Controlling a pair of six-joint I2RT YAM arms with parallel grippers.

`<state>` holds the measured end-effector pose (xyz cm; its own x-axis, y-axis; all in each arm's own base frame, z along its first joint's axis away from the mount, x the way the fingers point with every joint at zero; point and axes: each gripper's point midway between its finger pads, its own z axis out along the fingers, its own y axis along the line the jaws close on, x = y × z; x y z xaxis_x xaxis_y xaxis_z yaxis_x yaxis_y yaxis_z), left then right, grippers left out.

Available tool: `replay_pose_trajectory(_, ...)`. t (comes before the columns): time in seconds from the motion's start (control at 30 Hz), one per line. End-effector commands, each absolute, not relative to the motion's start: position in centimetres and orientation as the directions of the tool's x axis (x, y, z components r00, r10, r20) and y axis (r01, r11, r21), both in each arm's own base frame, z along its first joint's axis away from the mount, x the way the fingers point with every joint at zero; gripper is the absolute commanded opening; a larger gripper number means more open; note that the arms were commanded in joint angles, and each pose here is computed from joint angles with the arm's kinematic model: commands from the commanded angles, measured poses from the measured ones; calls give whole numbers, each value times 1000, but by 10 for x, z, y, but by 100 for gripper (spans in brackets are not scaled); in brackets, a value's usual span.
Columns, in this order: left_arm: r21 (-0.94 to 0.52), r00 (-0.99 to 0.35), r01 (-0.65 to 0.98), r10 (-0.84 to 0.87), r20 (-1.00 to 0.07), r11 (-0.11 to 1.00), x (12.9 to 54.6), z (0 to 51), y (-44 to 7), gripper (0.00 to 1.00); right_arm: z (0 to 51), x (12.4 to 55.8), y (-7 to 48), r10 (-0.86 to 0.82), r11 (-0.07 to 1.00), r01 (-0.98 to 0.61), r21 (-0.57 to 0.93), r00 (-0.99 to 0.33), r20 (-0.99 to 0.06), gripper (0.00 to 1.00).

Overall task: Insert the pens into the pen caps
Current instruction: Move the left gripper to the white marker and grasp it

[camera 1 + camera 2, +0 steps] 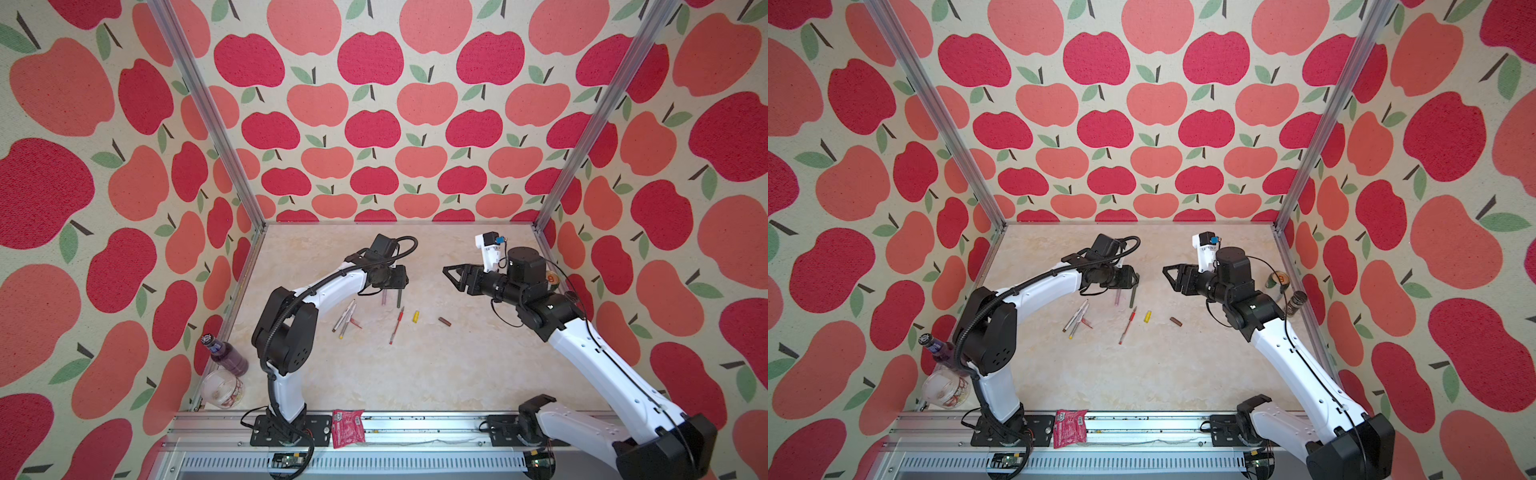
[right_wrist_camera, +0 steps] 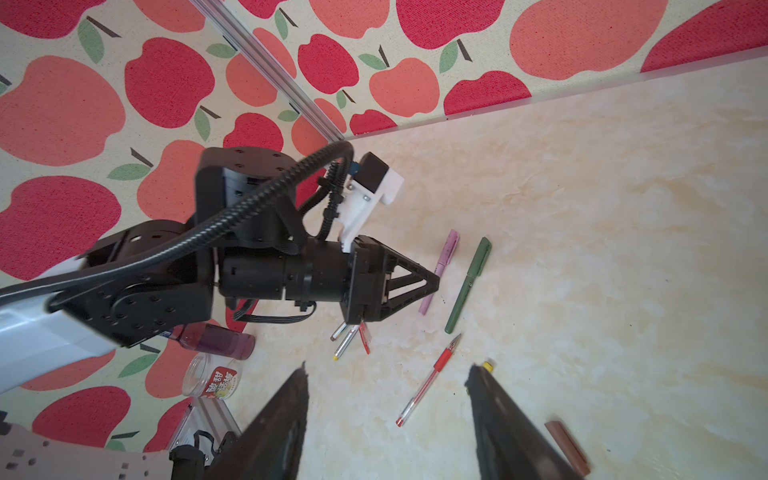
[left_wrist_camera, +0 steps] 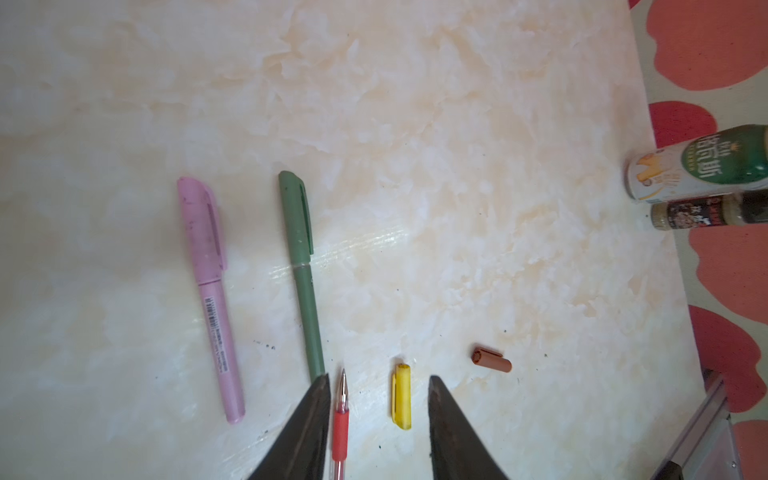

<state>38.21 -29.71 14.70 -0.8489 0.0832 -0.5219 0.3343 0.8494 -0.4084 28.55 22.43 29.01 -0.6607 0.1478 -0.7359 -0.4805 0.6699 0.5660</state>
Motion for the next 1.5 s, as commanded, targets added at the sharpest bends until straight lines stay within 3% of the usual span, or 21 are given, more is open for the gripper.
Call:
replay_pose_trajectory(0.0,-341,-804,332,74,-591,880,369,174,-270,46,280,281,219,117,688,-474,549,-674,-729,64)
replay_pose_trajectory(0.13,-255,-827,248,67,-558,935,340,172,-224,51,258,278,217,49,729,-454,512,-711,-701,64)
replay_pose_trajectory(0.4,-237,-944,41,-40,-326,971,291,111,-154,52,210,266,240,-108,755,-464,463,-785,-610,64)
replay_pose_trajectory(0.67,-152,-977,-32,-63,-205,988,289,70,-123,45,195,260,263,-163,739,-489,464,-798,-581,64)
replay_pose_trajectory(1.13,-38,-992,-81,-84,-97,996,302,12,-92,39,192,254,260,-157,737,-492,463,-791,-592,65)
replay_pose_trajectory(1.3,-20,-994,-78,-79,-72,997,300,2,-89,32,192,254,258,-162,741,-498,450,-784,-599,65)
replay_pose_trajectory(1.47,-23,-995,-76,-77,-64,997,303,-1,-92,16,187,256,254,-157,750,-486,448,-789,-593,65)
